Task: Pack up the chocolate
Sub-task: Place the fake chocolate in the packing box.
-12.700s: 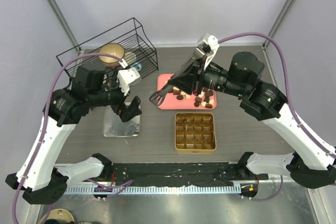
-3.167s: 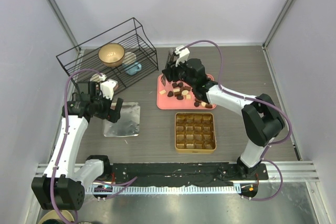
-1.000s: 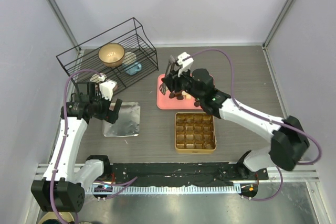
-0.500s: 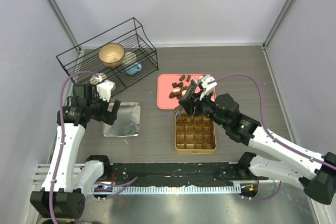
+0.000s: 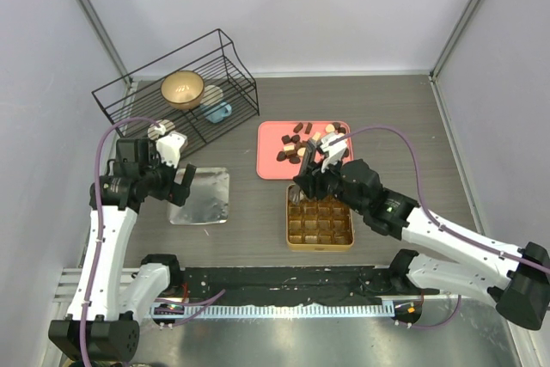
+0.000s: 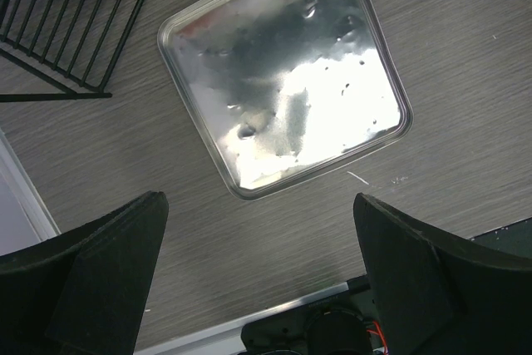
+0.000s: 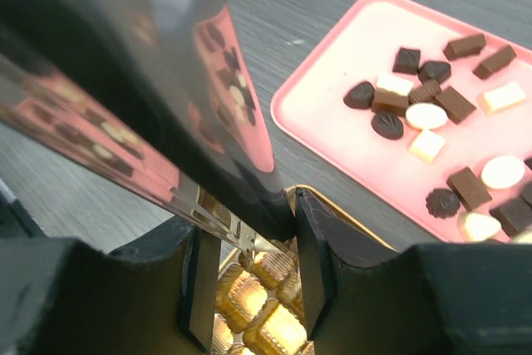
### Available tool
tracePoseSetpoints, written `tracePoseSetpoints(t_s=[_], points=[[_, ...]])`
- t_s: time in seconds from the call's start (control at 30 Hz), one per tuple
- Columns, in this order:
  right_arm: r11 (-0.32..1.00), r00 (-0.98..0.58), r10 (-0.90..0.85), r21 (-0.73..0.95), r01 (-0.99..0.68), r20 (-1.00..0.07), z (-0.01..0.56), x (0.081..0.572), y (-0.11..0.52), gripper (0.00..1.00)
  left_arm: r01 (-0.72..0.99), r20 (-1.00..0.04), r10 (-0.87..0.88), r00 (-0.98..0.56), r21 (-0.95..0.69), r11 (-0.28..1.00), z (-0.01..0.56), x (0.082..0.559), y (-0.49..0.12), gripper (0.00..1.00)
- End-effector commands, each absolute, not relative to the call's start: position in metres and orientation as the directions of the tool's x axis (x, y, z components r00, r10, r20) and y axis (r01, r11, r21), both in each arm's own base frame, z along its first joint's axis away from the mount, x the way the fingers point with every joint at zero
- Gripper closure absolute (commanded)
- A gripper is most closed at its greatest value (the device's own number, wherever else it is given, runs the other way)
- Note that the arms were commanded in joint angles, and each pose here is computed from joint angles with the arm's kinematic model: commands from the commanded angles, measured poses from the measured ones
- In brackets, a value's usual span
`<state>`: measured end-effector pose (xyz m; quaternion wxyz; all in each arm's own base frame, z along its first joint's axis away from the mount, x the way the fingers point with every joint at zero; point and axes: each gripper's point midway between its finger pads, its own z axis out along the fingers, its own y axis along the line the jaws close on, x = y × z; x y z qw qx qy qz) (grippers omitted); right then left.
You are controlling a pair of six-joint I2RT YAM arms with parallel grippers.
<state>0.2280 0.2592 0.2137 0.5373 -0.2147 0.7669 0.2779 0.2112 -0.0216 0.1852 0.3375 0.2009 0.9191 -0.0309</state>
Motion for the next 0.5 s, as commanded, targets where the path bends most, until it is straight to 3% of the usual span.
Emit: tracePoseSetpoints(t_s=[0.0,0.3,0.47], points=[[0.773,-0.269,0.008,0.177,-0.609,-0.963,0.227,0.240,0.261,0.62,0.398,-0.659,0.363,-0.659,0.104,0.911,0.200,0.213,-0.021,0.00],[0.789,-0.253,0.008,0.161,-0.593,-0.967,0.222,0.249,0.265,0.61,0.400,-0.649,0.369,-0.665,0.109,0.910,0.195,0.212,-0.019,0.00],[0.793,-0.269,-0.004,0.161,-0.588,-0.963,0.213,0.252,0.267,0.56,0.400,-0.645,0.381,-0.662,0.126,0.908,0.195,0.211,-0.017,0.00]])
